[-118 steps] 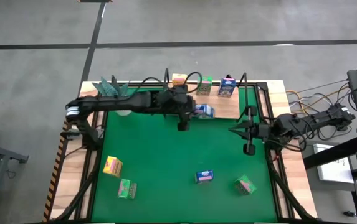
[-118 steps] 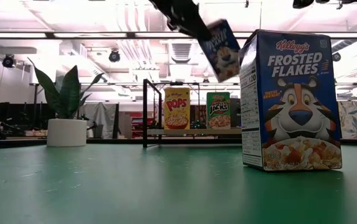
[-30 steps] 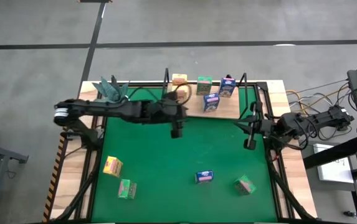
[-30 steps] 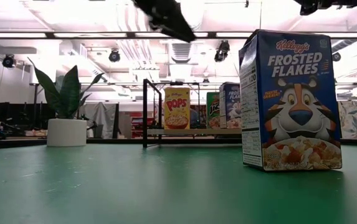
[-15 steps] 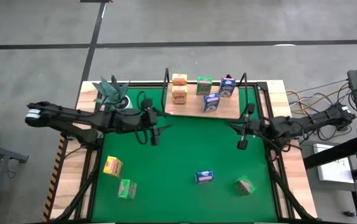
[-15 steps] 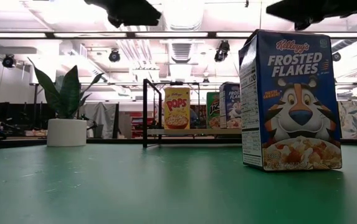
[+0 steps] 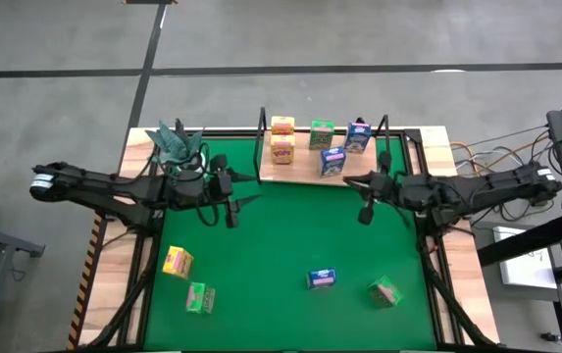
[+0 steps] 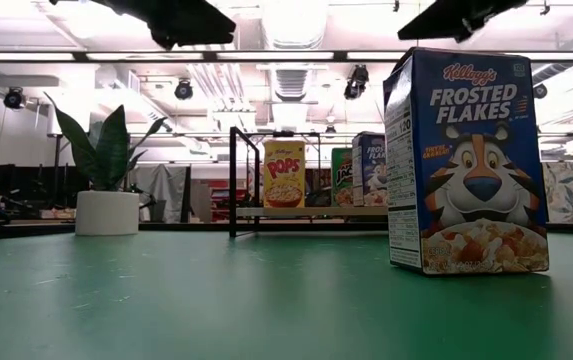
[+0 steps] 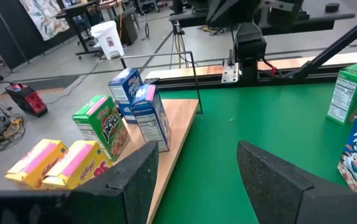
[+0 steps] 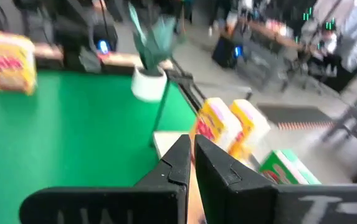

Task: Stack cereal on shelf
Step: Put the top blue cereal box on the shelf

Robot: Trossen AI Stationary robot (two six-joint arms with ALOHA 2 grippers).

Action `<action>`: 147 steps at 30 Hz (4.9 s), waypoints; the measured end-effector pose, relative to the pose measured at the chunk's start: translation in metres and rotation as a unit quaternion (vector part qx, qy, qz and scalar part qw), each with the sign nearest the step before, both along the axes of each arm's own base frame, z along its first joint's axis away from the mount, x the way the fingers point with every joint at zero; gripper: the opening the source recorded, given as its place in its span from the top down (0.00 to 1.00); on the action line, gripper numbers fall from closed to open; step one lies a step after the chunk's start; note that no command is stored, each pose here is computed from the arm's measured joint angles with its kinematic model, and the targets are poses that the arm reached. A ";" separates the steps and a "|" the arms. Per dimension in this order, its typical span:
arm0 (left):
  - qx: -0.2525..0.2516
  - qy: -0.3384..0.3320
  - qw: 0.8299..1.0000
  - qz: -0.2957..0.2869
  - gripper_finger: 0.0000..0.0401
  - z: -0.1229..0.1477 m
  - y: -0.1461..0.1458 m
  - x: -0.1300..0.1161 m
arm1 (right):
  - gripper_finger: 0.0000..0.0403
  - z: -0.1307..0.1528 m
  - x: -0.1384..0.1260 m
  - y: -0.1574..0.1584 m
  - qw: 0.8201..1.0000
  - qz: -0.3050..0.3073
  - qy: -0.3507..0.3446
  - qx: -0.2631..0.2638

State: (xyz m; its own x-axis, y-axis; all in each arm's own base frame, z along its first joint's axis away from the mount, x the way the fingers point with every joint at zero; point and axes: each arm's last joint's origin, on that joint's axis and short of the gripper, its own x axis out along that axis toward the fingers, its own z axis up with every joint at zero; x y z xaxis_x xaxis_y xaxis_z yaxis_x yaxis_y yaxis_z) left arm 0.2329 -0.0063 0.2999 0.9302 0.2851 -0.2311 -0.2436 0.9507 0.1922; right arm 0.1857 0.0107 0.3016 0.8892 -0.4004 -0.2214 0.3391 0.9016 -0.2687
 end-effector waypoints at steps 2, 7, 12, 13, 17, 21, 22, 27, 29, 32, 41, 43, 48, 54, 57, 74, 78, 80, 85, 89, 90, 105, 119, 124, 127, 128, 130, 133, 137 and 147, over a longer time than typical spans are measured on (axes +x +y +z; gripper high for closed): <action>0.011 0.003 1.000 -0.002 0.50 0.000 0.000 0.000 | 0.97 0.007 0.003 -0.006 0.999 -0.013 0.034 0.005; 0.030 0.004 1.000 -0.007 0.50 0.003 0.000 0.000 | 0.97 0.024 0.011 -0.026 0.995 -0.023 0.090 0.024; 0.037 0.005 0.999 -0.009 0.50 0.004 0.000 0.000 | 0.97 0.037 0.019 -0.055 0.989 -0.011 0.136 0.062; 0.037 0.005 0.999 -0.009 0.50 0.004 0.000 0.000 | 0.97 0.040 0.020 -0.062 0.987 -0.009 0.145 0.072; 0.037 0.011 0.999 -0.009 0.50 0.001 0.000 0.002 | 0.97 0.048 0.025 -0.089 0.978 -0.024 0.185 0.094; 0.035 0.014 0.999 -0.009 0.50 0.001 0.000 0.002 | 0.97 0.052 0.033 -0.112 0.971 -0.038 0.212 0.108; 0.035 0.015 0.999 -0.009 0.50 0.001 0.000 0.002 | 0.97 0.052 0.035 -0.118 0.970 -0.034 0.213 0.114; 0.031 0.024 0.999 -0.008 0.50 -0.001 0.000 0.001 | 0.94 0.049 0.045 -0.142 0.961 0.005 0.219 0.171; 0.029 0.026 0.999 -0.007 0.50 -0.002 0.000 0.001 | 0.89 0.047 0.049 -0.150 0.957 0.016 0.222 0.186; 0.027 0.030 0.999 -0.007 0.50 -0.003 0.000 0.001 | 0.78 0.041 0.055 -0.158 0.953 0.020 0.232 0.193; 0.017 0.032 0.999 -0.004 0.50 -0.004 0.000 0.001 | 0.38 0.018 0.066 -0.165 0.932 0.068 0.320 0.156; 0.015 0.034 0.999 -0.003 0.50 -0.004 0.000 0.001 | 0.32 0.014 0.067 -0.166 0.927 0.068 0.337 0.151; 0.015 0.040 0.999 -0.003 0.50 -0.007 0.000 0.002 | 0.25 0.005 0.066 -0.167 0.912 0.054 0.374 0.157; 0.012 0.042 0.999 -0.003 0.50 -0.008 0.000 0.003 | 0.25 -0.003 0.070 -0.171 0.905 0.041 0.398 0.146; 0.011 0.042 0.999 -0.002 0.50 -0.008 0.000 0.003 | 0.27 -0.005 0.071 -0.173 0.903 0.042 0.404 0.139; 0.010 0.042 0.999 -0.002 0.50 -0.009 0.000 0.003 | 0.46 -0.012 0.075 -0.175 0.898 0.040 0.414 0.145; 0.010 0.042 0.999 -0.002 0.50 -0.009 0.000 0.003 | 0.50 -0.012 0.074 -0.175 0.898 0.037 0.413 0.149; 0.010 0.042 0.999 -0.002 0.50 -0.009 0.000 0.003 | 0.51 -0.011 0.074 -0.175 0.898 0.033 0.411 0.154; 0.010 0.043 0.999 -0.002 0.50 -0.009 0.000 0.003 | 0.52 -0.011 0.073 -0.174 0.898 0.022 0.407 0.166; 0.010 0.048 0.999 -0.002 0.50 -0.010 0.000 0.003 | 0.52 -0.010 0.067 -0.173 0.890 0.004 0.421 0.175; 0.010 0.049 0.999 -0.002 0.50 -0.010 0.000 0.003 | 0.52 -0.009 0.066 -0.173 0.887 -0.002 0.427 0.175; 0.011 0.053 0.999 -0.002 0.50 -0.011 0.000 0.003 | 0.52 0.013 0.033 -0.176 0.891 -0.069 0.408 0.188; 0.011 0.053 0.999 -0.002 0.50 -0.011 0.000 0.003 | 0.52 -0.004 0.029 -0.179 0.880 -0.075 0.422 0.204; 0.011 0.053 0.999 -0.002 0.50 -0.011 0.000 0.003 | 0.51 -0.004 0.029 -0.179 0.880 -0.076 0.421 0.205; 0.011 0.053 0.999 -0.002 0.50 -0.011 0.000 0.003 | 0.49 -0.004 0.029 -0.179 0.880 -0.086 0.420 0.205; 0.011 0.053 0.999 -0.002 0.50 -0.011 0.000 0.003 | 0.47 -0.004 0.029 -0.179 0.879 -0.087 0.421 0.205; 0.011 0.053 0.999 -0.002 0.50 -0.011 0.000 0.003 | 0.45 -0.004 0.029 -0.179 0.879 -0.089 0.420 0.206; 0.011 0.053 0.999 -0.002 0.50 -0.011 0.000 0.003 | 0.45 -0.001 0.030 -0.179 0.882 -0.090 0.415 0.205; 0.011 0.053 0.999 -0.002 0.50 -0.011 0.000 0.003 | 0.45 0.010 0.031 -0.180 0.889 -0.098 0.399 0.203; 0.016 0.055 0.998 -0.004 0.50 -0.011 0.000 0.003 | 0.55 0.033 0.047 -0.176 0.920 -0.106 0.326 0.187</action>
State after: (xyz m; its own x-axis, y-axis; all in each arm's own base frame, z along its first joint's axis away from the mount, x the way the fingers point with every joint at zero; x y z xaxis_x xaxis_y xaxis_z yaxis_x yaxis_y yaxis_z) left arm 0.2357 -0.0065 0.2886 0.9021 0.2869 -0.3224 -0.2124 0.9454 0.2470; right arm 0.2324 -0.1657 0.3342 0.4281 -0.3367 -0.8386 0.3953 0.9043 -0.1613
